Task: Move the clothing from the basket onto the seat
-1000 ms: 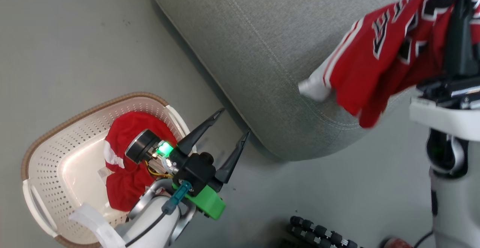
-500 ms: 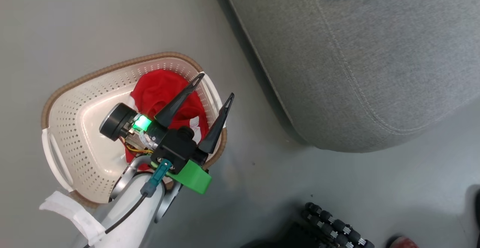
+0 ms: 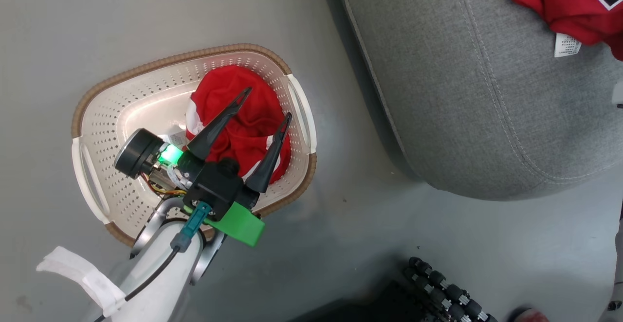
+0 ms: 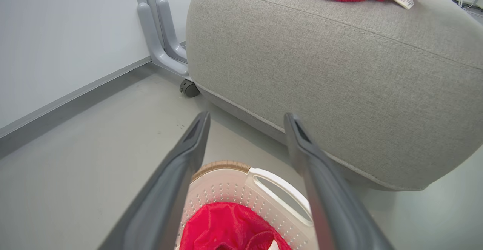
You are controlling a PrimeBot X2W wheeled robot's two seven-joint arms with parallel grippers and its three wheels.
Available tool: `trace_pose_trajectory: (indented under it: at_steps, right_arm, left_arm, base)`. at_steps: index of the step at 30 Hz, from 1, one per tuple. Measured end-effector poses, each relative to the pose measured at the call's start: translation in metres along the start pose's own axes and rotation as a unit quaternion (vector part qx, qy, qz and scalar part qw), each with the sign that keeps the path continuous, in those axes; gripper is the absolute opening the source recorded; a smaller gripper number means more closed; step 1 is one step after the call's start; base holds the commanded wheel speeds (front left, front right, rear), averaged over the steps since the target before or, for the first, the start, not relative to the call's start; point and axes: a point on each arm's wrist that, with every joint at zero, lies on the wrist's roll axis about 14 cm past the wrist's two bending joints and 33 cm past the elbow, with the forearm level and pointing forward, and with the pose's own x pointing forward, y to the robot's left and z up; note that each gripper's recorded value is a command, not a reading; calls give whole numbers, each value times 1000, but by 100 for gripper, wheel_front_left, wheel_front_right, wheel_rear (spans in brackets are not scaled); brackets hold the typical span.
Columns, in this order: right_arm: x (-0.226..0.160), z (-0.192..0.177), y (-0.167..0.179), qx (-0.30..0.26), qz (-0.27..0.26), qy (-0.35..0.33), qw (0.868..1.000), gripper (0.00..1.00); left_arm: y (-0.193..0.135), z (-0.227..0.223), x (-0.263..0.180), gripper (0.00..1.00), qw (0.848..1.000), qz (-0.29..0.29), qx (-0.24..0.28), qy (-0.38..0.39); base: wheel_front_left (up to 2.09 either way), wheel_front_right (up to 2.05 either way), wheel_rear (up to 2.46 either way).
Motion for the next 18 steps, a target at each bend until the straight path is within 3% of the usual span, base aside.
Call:
trace_pose_trajectory:
  at_steps: [5, 11, 18]
  right_arm:
    - [-17, 1, -22, 19, -46, 0, 999, 100]
    - [-48, -1, -6, -35, 2, 14, 999, 100]
    - [-93, -8, 7, -10, 27, 33, 999, 100]
  left_arm:
    - [0, 12, -2, 100, 1000, 13, -3, -11]
    - [2, 26, -9, 100, 999, 45, -10, -20]
    - [-4, 65, -20, 100, 994, 92, -31, -54]
  base:
    - [0, 0, 0]
    - [0, 0, 0]
    - [0, 0, 0]
